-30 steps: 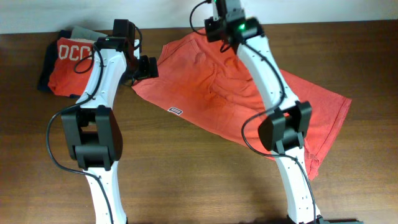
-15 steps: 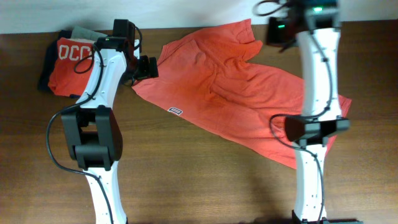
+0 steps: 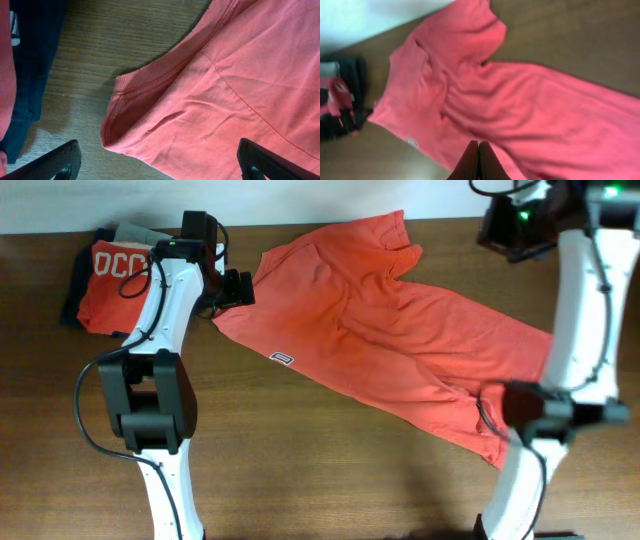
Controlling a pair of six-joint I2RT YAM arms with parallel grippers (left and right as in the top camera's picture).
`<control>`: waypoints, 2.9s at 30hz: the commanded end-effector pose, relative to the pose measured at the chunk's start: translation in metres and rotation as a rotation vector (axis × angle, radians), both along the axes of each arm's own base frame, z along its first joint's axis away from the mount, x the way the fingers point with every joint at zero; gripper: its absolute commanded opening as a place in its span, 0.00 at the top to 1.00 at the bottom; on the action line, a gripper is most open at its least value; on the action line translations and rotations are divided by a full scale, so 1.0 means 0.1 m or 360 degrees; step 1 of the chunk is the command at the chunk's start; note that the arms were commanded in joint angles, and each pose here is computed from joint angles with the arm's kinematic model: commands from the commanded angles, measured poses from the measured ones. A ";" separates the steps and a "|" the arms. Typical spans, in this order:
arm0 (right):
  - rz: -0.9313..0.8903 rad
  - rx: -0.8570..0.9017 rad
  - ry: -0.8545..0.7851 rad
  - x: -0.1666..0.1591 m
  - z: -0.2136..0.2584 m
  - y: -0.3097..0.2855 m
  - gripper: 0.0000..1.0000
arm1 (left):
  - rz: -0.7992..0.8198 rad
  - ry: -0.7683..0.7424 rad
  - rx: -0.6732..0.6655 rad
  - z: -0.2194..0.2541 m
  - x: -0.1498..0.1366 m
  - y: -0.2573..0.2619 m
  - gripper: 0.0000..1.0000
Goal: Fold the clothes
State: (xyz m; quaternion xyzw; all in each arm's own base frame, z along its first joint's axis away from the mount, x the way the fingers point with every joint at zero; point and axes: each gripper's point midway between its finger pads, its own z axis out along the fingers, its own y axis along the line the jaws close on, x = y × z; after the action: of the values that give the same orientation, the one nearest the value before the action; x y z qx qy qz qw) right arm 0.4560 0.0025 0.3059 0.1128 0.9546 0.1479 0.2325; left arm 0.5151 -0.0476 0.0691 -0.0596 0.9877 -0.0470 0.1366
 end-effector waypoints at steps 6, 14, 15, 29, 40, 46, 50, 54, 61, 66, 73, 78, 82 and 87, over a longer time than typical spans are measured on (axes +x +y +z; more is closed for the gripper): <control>-0.0285 -0.0332 0.0201 -1.49 0.18 -0.34 0.96 | -0.0020 -0.0008 -0.0008 0.02 0.00 -0.02 0.01; -0.0216 -0.0270 0.0877 -2.48 -0.97 -0.17 0.96 | -0.0020 -0.0008 -0.0008 0.02 0.00 -0.02 0.01; -0.0199 -0.0243 0.0969 -2.57 -1.12 -0.13 0.96 | -0.0021 -0.0008 -0.0008 0.02 0.00 -0.02 0.01; 0.0013 -0.0001 0.0831 -2.17 -2.43 0.14 0.96 | -0.0020 -0.0008 -0.0008 0.02 0.00 -0.02 0.01; -0.0009 -0.0015 0.0766 -1.82 -2.84 0.09 0.96 | -0.0020 -0.0008 -0.0008 0.02 0.00 -0.02 0.01; -0.0075 -0.0217 0.0600 -1.50 -2.96 -0.15 0.96 | -0.0021 -0.0008 -0.0008 0.02 0.00 -0.02 0.01; -0.0105 -0.0282 0.0469 -1.30 -2.93 -0.24 0.96 | -0.0021 -0.0008 -0.0008 0.02 0.00 -0.02 0.01; -0.0120 -0.0297 0.0409 -1.21 -2.91 -0.27 0.96 | -0.0020 -0.0008 -0.0008 0.02 0.00 -0.02 0.01; -0.0185 -0.0481 0.0469 -1.29 -2.94 -0.47 0.95 | -0.0020 -0.0008 -0.0008 0.02 0.00 -0.02 0.01; -0.0285 -0.0782 0.0572 -1.45 -2.91 -0.80 0.82 | -0.0021 -0.0008 -0.0008 0.02 0.00 -0.02 0.01; -0.0303 -0.0870 0.0648 -1.57 -2.89 -0.91 0.74 | -0.0021 -0.0008 -0.0008 0.02 0.00 -0.02 0.01; -0.0400 -0.0902 0.0611 -1.53 -2.86 -1.09 0.68 | -0.0021 -0.0008 -0.0008 0.02 0.00 -0.02 0.01; -0.0499 -0.0885 0.0616 -1.56 -2.85 -1.28 0.68 | -0.0020 -0.0008 -0.0008 0.02 0.00 -0.02 0.01; -0.0547 -0.0623 0.0603 -1.45 -2.60 -1.25 0.71 | -0.0020 -0.0008 -0.0008 0.02 0.00 -0.02 0.01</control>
State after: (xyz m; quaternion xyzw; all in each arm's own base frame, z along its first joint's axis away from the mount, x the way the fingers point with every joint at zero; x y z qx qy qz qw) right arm 0.2895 -0.1242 0.0256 0.2315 0.9596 -0.1472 0.0622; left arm 0.5150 -0.0475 0.0691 -0.0596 0.9877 -0.0468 0.1365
